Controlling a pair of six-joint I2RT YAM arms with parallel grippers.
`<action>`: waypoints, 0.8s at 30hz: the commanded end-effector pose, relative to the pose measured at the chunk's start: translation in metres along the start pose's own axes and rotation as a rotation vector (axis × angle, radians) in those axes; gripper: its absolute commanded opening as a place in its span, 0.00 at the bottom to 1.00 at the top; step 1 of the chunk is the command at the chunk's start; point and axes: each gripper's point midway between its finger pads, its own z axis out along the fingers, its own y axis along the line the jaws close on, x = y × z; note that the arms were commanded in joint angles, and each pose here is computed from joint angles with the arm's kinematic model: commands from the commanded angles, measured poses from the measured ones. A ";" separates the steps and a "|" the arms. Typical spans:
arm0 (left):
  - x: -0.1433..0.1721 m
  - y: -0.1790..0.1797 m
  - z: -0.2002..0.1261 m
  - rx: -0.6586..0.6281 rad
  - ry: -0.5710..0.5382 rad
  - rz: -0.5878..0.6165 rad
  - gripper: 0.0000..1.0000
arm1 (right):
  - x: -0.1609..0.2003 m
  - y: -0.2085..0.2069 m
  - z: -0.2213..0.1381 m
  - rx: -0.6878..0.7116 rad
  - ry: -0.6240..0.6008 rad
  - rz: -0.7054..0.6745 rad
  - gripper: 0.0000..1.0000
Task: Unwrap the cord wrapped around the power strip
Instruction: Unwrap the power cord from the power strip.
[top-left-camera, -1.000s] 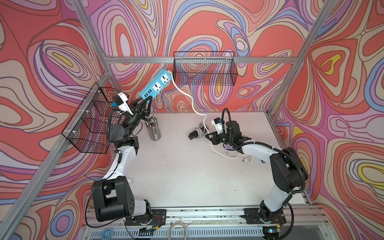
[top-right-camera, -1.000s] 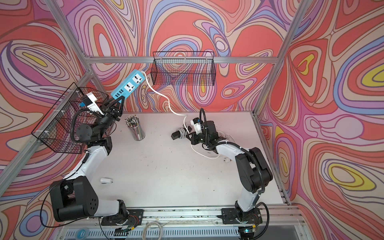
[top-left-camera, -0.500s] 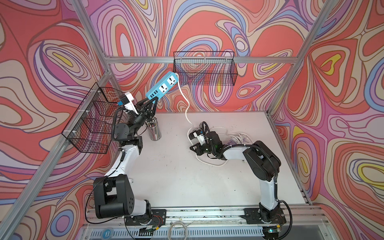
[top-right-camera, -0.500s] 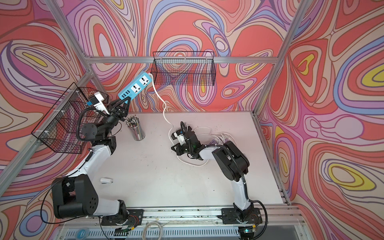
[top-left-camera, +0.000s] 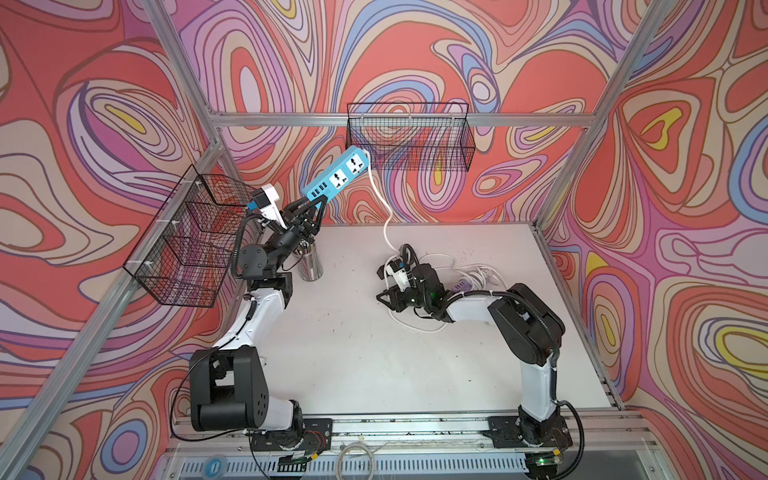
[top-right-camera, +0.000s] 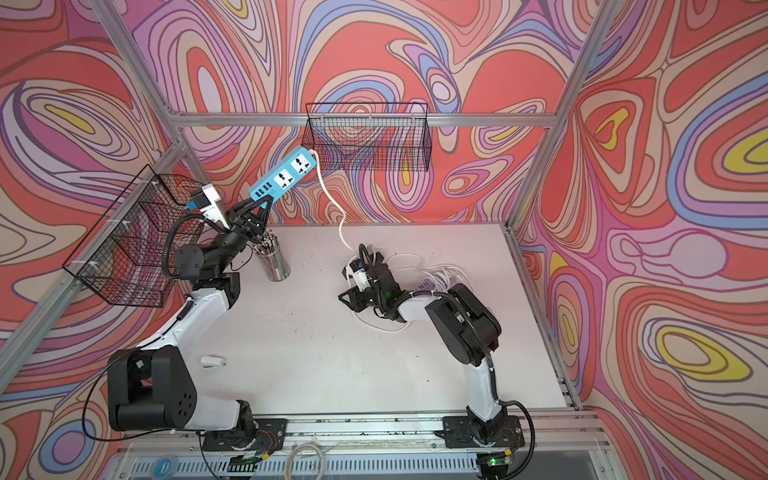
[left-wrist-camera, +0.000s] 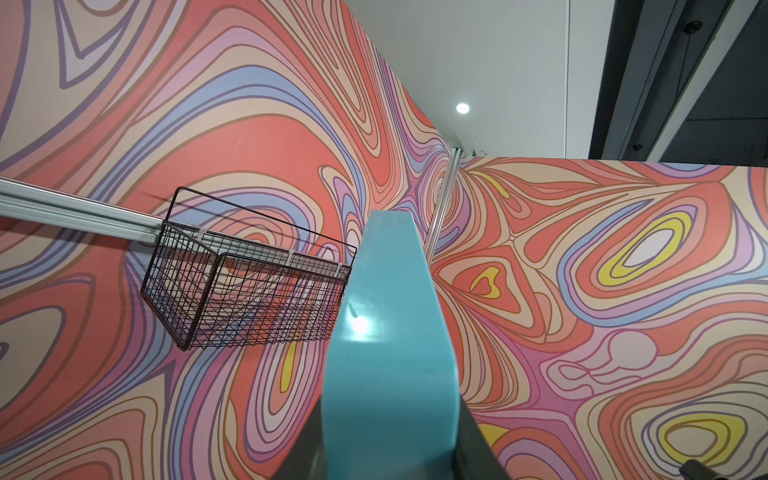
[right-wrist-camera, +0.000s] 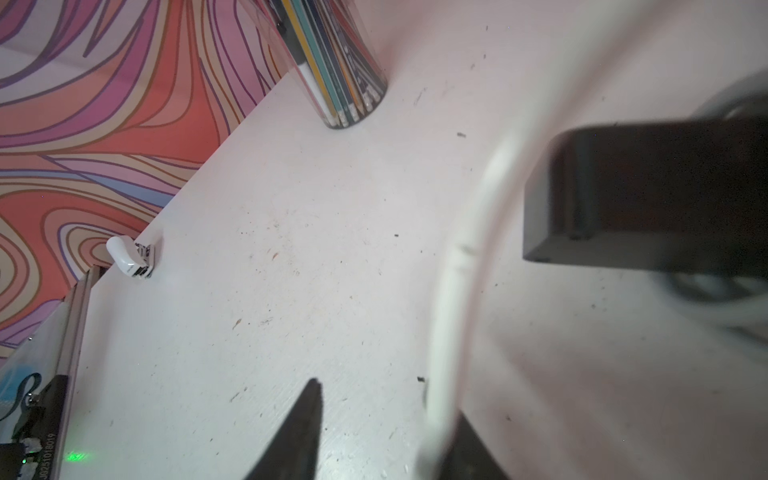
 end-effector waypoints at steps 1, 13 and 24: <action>-0.018 -0.022 0.004 0.074 -0.056 0.062 0.00 | -0.048 0.007 -0.032 0.085 -0.078 -0.151 0.70; -0.018 -0.021 0.002 0.067 -0.057 0.085 0.00 | -0.075 -0.011 -0.104 0.271 -0.029 -0.263 0.98; -0.027 -0.009 -0.007 0.009 -0.079 0.115 0.00 | -0.026 -0.005 -0.114 0.183 0.069 -0.170 0.98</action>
